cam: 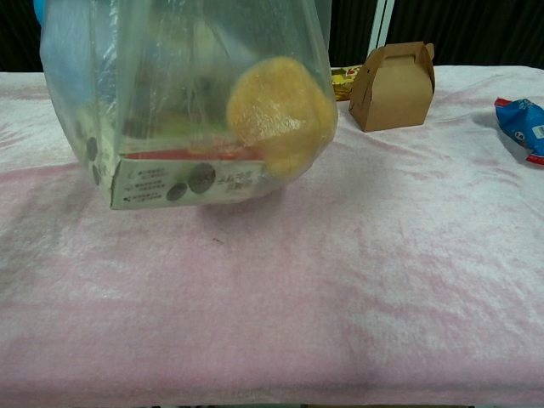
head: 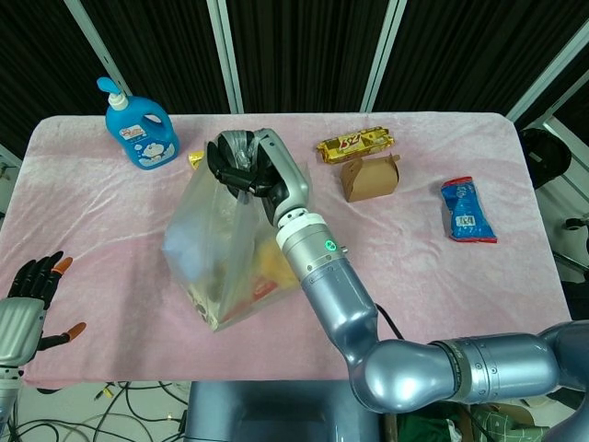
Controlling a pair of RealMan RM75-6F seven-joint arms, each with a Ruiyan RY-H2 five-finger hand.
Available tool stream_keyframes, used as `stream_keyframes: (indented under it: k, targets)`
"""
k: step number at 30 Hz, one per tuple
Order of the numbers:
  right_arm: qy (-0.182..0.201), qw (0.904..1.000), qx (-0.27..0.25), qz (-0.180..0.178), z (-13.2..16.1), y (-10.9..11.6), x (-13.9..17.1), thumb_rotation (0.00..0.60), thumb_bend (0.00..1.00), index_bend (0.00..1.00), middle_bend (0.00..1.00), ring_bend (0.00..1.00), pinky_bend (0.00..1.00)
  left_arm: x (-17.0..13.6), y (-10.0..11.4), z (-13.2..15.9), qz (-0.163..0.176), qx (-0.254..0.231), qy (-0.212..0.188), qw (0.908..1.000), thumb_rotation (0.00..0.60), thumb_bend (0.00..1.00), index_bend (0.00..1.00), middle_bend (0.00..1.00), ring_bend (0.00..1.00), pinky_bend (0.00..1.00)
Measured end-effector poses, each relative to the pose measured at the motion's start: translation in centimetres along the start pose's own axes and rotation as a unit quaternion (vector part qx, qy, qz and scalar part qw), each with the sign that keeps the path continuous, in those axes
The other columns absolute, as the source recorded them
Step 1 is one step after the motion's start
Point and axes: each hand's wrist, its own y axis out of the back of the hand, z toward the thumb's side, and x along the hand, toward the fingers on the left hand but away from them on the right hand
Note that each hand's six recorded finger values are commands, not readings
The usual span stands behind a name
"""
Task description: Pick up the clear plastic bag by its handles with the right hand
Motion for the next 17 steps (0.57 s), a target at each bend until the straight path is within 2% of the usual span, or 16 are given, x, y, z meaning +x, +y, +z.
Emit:
stream_keyframes:
  k: [17]
  targets:
    - [0.002, 0.9999, -0.008, -0.008, 0.64, -0.12, 0.05, 0.600, 0.87, 0.87, 0.91, 0.91, 0.91, -0.15, 0.02, 0.07, 0.000, 0.001, -0.001, 1.0000, 0.600, 0.00, 0.01, 0.00, 0.00, 0.02]
